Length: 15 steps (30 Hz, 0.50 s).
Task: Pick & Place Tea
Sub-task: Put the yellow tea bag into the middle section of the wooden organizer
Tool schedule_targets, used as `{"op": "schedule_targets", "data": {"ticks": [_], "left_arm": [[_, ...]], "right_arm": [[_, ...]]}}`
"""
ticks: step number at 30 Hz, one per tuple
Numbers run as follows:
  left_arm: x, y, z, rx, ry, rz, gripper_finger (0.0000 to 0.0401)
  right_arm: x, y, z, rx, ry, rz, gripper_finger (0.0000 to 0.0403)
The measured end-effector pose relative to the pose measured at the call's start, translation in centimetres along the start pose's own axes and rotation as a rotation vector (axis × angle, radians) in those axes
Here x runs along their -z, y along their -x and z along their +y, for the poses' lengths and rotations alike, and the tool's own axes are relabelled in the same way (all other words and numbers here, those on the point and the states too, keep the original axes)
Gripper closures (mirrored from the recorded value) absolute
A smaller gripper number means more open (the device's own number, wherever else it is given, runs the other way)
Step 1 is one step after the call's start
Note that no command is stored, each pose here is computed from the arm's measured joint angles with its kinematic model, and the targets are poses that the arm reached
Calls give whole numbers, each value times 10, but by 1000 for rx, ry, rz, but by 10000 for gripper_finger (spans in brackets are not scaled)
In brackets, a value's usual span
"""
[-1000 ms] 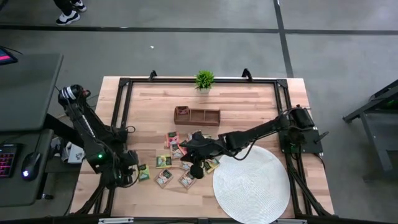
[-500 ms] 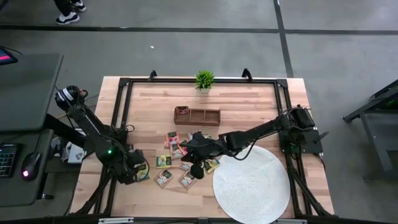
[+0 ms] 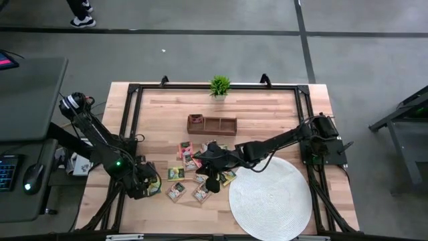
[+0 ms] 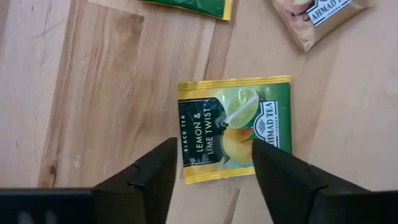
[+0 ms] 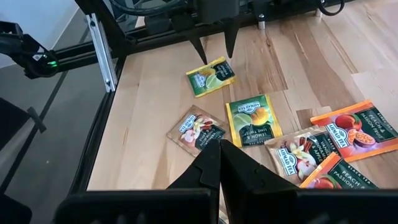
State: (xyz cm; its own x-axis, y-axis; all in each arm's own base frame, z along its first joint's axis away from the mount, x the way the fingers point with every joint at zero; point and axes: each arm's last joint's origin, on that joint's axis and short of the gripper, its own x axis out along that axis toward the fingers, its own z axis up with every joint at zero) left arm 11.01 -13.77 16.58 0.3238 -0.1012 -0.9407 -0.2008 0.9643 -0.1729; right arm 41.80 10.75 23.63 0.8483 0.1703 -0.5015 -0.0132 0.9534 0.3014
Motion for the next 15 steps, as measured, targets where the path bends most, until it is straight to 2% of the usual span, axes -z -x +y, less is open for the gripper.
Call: {"op": "schedule_targets", "data": {"ticks": [6, 15], "left_arm": [[0, 0, 0, 3, 1, 6, 148], [2, -25, -8, -75, 8, 57, 144]], "right_arm": [[0, 0, 0, 0, 0, 1, 403], [0, 0, 0, 6, 1, -1, 403]]}}
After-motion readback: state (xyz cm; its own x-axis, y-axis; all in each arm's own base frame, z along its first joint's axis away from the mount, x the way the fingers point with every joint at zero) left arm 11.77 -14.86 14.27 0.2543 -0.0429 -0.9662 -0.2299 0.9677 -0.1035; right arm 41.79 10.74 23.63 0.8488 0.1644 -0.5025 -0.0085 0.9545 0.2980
